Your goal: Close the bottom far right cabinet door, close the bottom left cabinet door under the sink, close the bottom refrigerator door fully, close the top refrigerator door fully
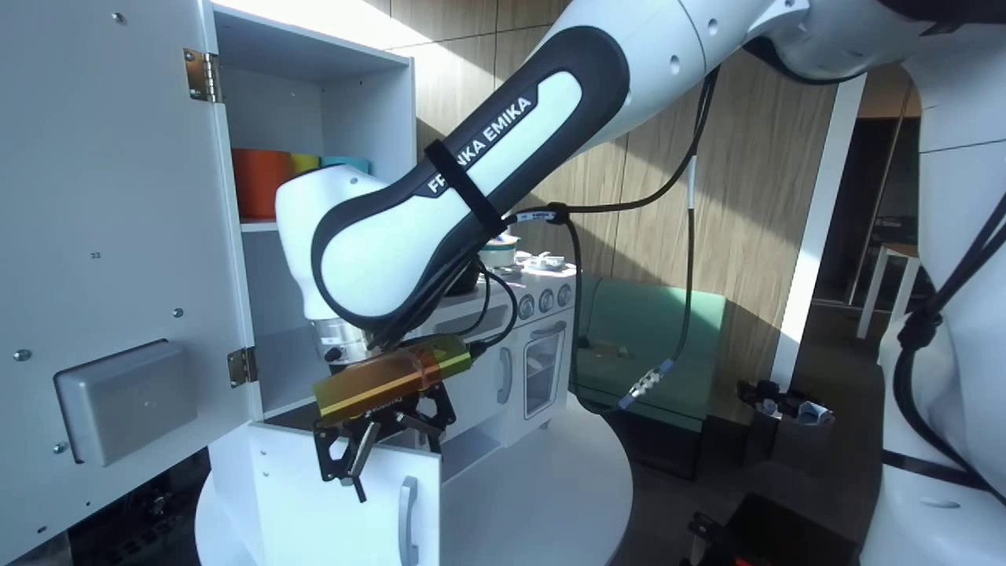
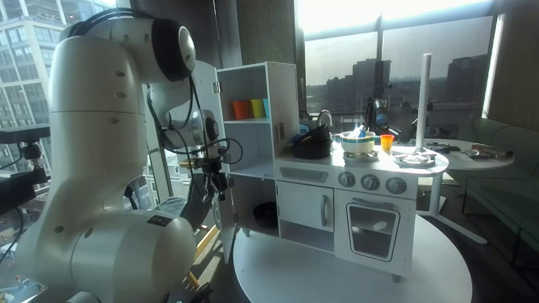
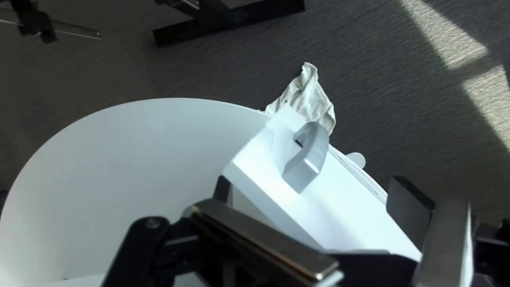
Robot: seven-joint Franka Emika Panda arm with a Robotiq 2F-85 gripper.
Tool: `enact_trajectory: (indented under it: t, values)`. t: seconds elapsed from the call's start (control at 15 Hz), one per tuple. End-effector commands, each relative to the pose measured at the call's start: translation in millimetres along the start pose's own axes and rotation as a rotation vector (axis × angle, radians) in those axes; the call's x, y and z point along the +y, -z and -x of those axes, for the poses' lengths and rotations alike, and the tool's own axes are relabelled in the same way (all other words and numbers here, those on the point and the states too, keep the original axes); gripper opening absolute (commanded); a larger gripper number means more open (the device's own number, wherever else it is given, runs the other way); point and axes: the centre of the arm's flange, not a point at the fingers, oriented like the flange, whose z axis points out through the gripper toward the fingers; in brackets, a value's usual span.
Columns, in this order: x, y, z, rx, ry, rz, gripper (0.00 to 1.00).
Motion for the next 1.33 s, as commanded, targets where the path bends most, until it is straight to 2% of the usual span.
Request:
enact_trajectory:
  t: [0.0,0.13,0.33,0.47,0.6,0.8,0.93,1.27]
  values:
    - [27.1,6.4,0.7,0.070,0.026,0.122,1.00]
    - [38.6,-2.7,-8.4,0.193,0.051,0.185,1.00]
    - [45.9,-2.7,-11.9,0.333,0.101,0.284,1.00]
    - [43.6,3.1,-7.5,0.437,0.107,0.310,1.00]
    - [39.4,7.9,-4.7,0.533,0.101,0.302,1.00]
    - [36.9,11.0,-7.6,0.626,0.053,0.226,1.00]
    - [38.4,28.8,-7.3,0.646,0.009,0.118,1.00]
    - [36.9,87.5,16.7,0.502,0.029,-0.158,1.00]
